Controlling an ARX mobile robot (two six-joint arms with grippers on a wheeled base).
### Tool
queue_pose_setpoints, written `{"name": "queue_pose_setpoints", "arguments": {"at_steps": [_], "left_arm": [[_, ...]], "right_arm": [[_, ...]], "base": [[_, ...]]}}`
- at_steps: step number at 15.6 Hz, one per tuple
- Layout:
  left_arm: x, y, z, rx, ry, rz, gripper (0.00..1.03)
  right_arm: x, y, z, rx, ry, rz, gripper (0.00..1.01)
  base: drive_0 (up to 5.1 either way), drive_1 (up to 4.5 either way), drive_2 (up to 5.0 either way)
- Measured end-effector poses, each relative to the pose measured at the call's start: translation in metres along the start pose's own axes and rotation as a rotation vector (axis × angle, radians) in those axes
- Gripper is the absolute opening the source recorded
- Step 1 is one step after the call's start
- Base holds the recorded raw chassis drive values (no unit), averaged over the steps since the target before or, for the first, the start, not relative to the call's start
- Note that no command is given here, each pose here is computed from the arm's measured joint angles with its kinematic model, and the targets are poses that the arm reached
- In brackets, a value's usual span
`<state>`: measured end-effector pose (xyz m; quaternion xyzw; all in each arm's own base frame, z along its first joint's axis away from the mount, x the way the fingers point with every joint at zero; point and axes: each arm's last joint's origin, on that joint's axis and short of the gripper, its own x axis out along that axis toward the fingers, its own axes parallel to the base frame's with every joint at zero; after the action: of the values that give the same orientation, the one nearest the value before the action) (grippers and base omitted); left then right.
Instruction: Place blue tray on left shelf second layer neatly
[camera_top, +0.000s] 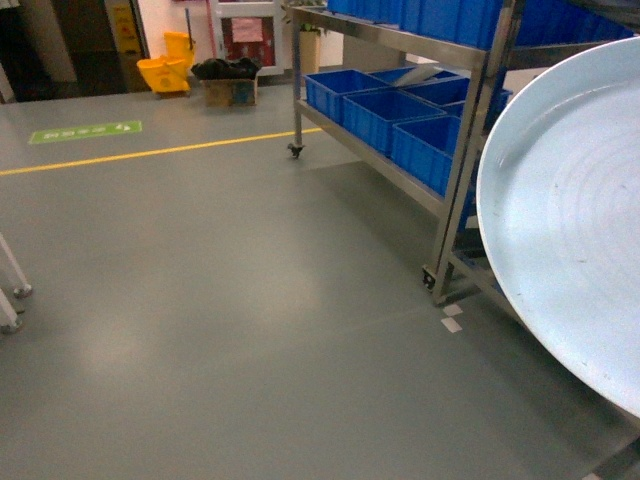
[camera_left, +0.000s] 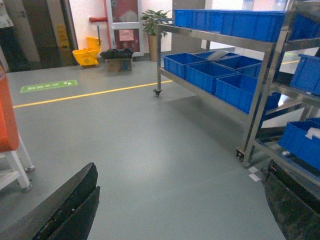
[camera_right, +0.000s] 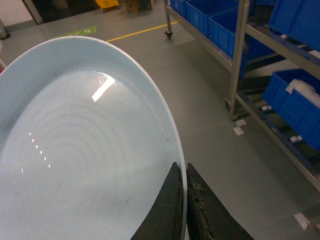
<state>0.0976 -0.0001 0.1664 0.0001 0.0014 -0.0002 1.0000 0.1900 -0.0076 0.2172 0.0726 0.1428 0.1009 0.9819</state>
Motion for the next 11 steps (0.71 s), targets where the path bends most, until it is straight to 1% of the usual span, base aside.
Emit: {"name": "queue_pose_setpoints", "arguments": {"at_steps": [11], "left_arm": [[0.0, 0.0, 0.0, 0.0, 0.0, 0.002, 0.98]], "right_arm": [[-0.0006, 0.0002, 0.0003, -0.001, -0.002, 0.0, 0.02]], "base": [[-1.6, 2.27, -5.5]]}}
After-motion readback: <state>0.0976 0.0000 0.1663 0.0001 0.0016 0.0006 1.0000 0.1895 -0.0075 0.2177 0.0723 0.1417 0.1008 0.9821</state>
